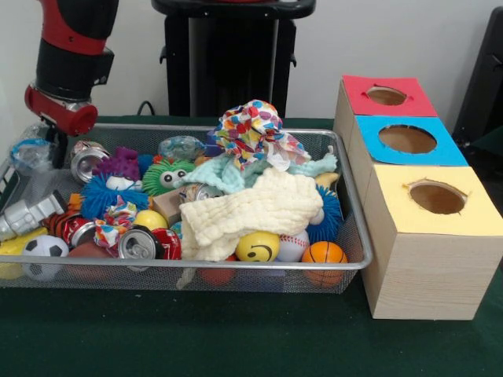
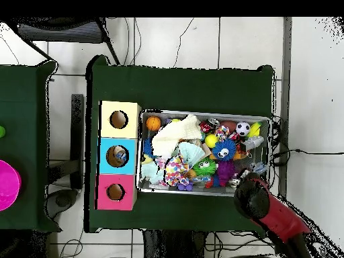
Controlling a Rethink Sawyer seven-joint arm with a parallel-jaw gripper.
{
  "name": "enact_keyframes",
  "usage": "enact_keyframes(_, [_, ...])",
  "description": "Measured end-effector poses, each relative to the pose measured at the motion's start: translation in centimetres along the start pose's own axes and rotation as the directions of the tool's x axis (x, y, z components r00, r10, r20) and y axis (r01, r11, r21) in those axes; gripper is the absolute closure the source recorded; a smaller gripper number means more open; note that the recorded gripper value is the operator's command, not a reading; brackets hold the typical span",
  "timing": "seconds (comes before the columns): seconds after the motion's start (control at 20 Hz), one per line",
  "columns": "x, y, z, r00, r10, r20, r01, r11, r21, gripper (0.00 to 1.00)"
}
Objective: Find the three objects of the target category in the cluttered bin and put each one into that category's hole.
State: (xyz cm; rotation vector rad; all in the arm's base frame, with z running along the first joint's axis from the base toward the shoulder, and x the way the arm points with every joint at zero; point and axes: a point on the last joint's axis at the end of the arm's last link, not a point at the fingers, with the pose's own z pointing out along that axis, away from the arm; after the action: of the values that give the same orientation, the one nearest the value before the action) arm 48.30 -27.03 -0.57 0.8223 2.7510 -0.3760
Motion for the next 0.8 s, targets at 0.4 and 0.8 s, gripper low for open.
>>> enact_keyframes(0.4, [-0.9, -0.9, -2.8, 0.9982, 0.058, 0.019, -0.057, 0.9977, -0.038, 1.0])
enact_keyframes(0.8, [-0.7, 1.6, -5.6, 0.9983, 0.051, 0.028, -0.048, 0.9947, -0.091, 1.0])
